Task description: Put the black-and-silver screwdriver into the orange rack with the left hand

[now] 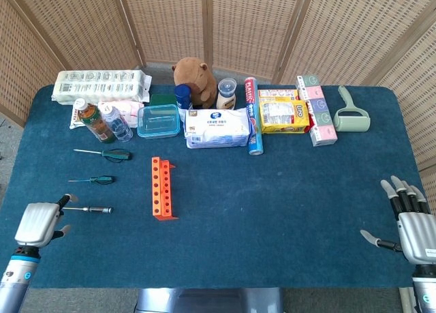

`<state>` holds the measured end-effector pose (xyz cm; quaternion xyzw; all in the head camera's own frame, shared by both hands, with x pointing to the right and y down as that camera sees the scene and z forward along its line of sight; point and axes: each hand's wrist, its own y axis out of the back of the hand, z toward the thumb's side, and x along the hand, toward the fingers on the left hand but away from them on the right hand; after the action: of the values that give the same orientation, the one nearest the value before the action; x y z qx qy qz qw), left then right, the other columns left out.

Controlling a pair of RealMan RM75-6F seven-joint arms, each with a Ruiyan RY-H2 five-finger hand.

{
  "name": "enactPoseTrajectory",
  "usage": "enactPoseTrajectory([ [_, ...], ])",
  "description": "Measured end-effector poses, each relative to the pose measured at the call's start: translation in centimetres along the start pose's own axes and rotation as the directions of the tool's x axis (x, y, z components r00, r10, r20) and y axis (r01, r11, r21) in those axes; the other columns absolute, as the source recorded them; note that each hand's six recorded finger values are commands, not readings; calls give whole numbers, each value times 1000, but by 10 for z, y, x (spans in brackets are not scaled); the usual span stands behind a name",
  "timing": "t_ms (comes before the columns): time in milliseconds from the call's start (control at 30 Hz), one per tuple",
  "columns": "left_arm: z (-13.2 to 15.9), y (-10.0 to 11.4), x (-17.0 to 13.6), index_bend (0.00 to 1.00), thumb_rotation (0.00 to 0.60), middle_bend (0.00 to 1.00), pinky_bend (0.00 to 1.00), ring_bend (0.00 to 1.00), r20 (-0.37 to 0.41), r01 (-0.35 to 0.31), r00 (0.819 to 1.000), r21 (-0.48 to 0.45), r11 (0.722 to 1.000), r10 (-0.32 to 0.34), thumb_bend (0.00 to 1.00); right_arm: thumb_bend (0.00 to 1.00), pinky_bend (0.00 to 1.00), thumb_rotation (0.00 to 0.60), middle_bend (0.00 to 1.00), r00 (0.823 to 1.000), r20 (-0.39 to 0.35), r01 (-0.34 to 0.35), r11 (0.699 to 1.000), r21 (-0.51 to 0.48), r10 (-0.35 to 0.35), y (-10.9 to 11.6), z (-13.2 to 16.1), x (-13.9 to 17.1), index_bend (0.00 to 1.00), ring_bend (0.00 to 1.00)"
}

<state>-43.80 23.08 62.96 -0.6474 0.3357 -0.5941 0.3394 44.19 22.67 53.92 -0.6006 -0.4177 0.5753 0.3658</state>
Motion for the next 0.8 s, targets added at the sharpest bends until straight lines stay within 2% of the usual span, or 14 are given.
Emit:
enactPoseTrajectory([
  [200,9,-12,9,368,600,1000,1000,1000,-10,31,999,-7,1000,-31,260,0,0,413,0,1000,1,-3,1000,-13,3,2,-1,0,25,0],
  [367,15,-22,17,368,600,1000,1000,1000,-24,61,998,-51,997,-62,320,0,0,412,0,1000,2,-29,999,-20,29,-1,-1,0,36,0],
  [633,33,-39,35,368,600,1000,1000,1000,-19,108,994,-79,991,-110,322,0,0,411,0,999,-1,-49,999,-24,49,-3,-1,-1,37,0],
  [800,38,-45,41,369,600,1000,1000,1000,-23,113,993,-71,991,-115,324,0,0,411,0,998,-1,-57,998,-25,57,-4,-1,0,36,0],
])
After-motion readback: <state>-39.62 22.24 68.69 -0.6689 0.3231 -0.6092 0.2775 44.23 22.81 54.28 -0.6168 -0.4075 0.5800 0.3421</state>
